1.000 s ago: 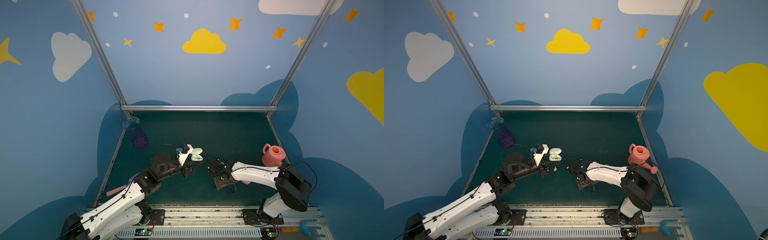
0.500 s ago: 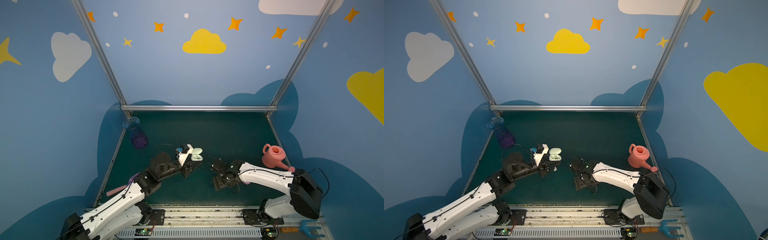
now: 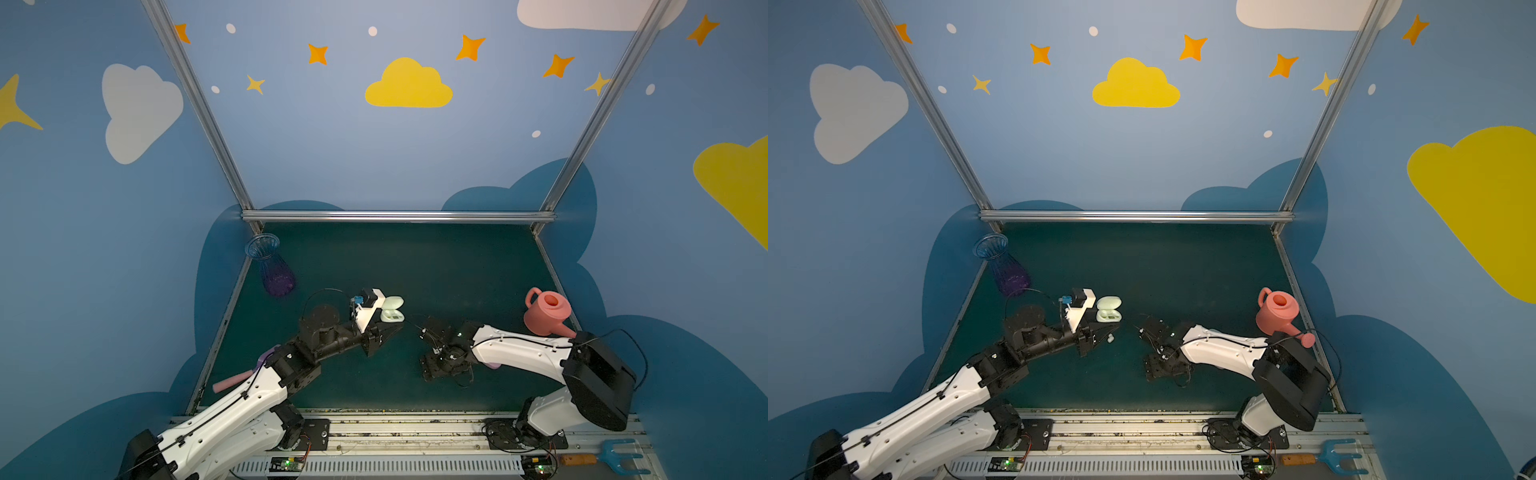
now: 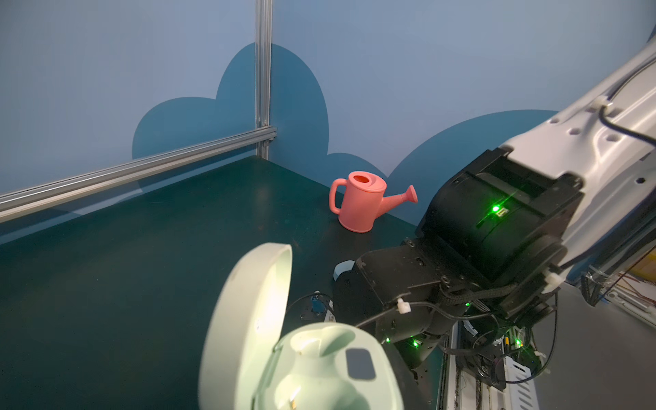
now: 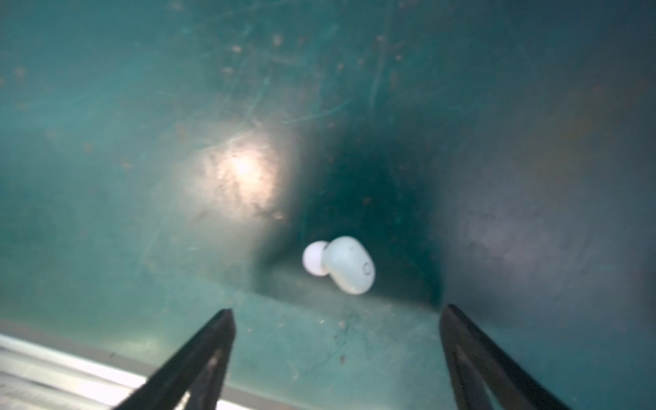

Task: Insert wireless bluetooth earbuds into charging case
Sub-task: Rotate the wireless bluetooth earbud at the bottom-center of the table, then pick up the wireless bluetooth earbud from the bottom-center of the table.

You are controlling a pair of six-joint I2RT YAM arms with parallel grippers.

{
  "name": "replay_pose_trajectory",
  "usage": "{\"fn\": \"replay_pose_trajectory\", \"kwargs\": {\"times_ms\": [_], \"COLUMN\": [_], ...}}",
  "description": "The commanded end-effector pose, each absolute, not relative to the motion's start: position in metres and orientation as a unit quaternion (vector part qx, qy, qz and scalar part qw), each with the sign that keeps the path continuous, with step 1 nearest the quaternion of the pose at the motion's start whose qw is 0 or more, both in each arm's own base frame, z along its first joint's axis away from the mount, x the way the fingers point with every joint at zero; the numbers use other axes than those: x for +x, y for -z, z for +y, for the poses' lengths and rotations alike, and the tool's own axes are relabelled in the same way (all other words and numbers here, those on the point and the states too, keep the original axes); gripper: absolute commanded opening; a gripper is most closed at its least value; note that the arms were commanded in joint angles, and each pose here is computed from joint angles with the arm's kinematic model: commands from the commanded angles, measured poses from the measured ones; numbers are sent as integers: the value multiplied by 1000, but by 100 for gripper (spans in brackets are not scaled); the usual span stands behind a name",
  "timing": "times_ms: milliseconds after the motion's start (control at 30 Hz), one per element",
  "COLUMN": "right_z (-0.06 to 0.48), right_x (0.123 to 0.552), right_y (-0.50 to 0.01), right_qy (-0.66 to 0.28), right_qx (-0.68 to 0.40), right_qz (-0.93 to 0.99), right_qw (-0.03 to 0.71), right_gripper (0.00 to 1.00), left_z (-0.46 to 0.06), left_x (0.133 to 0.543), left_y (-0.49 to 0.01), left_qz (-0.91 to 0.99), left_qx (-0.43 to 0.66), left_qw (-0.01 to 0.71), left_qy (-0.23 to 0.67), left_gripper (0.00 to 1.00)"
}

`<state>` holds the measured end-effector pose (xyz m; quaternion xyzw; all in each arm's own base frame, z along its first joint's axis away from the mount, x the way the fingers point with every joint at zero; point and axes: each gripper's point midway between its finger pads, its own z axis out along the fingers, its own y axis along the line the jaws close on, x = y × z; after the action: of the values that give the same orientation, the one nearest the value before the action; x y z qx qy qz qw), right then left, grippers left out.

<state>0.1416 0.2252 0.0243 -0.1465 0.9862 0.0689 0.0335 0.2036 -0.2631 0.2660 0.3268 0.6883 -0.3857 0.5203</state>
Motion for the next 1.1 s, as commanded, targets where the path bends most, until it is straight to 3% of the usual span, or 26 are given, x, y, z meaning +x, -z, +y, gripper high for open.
{"fn": "replay_pose_trajectory", "kwargs": {"times_ms": [0, 100, 233, 1067], "right_z": [233, 240, 240, 246], "right_x": [139, 133, 127, 157], "right_y": [-22, -22, -22, -21], "right_qy": [-93, -112, -121, -103], "right_qx": [-151, -148, -137, -160], "right_qz": [984, 983, 983, 981], "right_qw": [24, 7, -6, 23], "right_gripper": [79, 71, 68, 67], "left_z": [-261, -261, -260, -255], "left_x": [205, 205, 205, 205], "left_y": [-276, -277, -277, -276], "left_qz": [681, 682, 684, 688], "left_qx": [325, 324, 326, 320], "left_qw": [532, 534, 532, 536], "left_qy": [383, 381, 379, 371], "left_gripper": [3, 3, 3, 3]}}
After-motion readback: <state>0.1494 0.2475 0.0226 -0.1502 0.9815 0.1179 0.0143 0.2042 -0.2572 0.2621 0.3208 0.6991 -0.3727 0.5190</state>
